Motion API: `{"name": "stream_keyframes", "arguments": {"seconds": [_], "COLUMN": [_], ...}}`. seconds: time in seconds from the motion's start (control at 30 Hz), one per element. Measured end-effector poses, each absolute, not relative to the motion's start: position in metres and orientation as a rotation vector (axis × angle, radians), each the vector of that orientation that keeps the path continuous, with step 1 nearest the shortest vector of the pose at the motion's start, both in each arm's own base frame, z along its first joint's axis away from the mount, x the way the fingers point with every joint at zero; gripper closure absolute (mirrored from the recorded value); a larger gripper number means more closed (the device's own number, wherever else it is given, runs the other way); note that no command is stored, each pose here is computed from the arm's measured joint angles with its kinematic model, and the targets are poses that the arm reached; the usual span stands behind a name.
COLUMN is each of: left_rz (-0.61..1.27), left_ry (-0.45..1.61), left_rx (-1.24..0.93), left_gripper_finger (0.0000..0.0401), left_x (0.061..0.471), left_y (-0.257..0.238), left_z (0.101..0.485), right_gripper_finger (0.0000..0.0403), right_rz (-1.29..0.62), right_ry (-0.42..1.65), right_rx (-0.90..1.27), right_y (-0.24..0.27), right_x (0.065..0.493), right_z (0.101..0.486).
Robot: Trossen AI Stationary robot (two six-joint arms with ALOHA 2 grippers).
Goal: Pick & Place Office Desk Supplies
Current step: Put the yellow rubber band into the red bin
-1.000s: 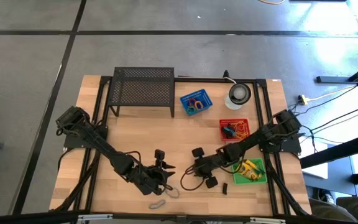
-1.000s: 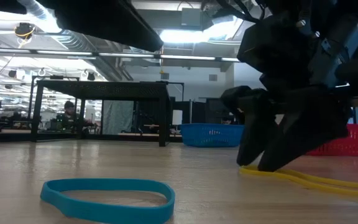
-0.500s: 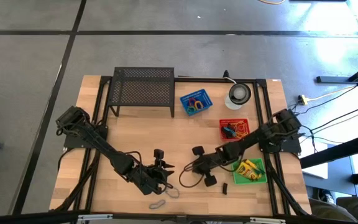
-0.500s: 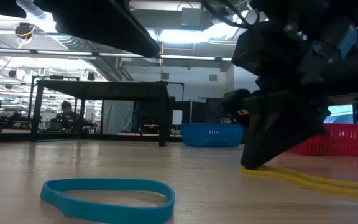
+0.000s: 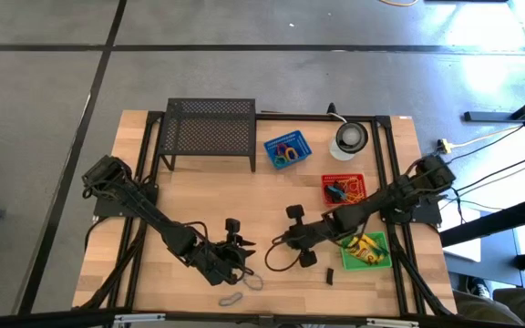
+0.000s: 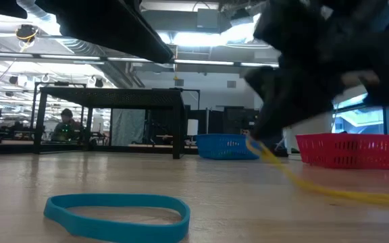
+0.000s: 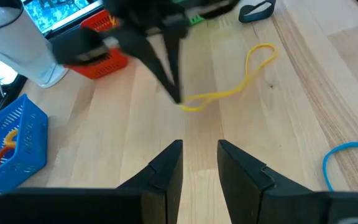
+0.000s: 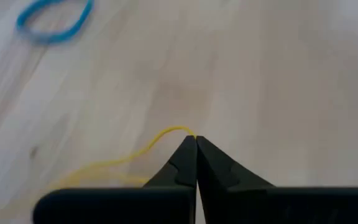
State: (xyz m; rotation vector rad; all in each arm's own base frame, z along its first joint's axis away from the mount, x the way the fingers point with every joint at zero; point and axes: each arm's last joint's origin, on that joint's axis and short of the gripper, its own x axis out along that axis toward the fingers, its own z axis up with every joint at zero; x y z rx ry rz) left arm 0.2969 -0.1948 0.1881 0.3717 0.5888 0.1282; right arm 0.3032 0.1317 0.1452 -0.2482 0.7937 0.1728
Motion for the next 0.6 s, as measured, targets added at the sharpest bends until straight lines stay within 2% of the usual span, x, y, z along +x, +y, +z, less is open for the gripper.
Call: {"name": "stream_keyframes", "arguments": {"seconds": [0.23, 0.6], "left_rz": [0.128, 0.131], "left_ry": [0.589, 0.588], "left_rx": [0.37, 0.355], "left_gripper_finger": [0.0308, 0.031], "left_x": [0.297, 0.297], "left_y": [-0.195, -0.195], "left_z": [0.188, 0.188], "right_gripper_finger": [0.0401, 0.0401], "right_rz": [-0.09, -0.339], "right_ry": [0.579, 0.244], "right_rx": [-0.105, -0.033], "right_y": [0.126, 0.12], "right_x": [0.293, 0.244], "right_z": [0.2, 0.286]}}
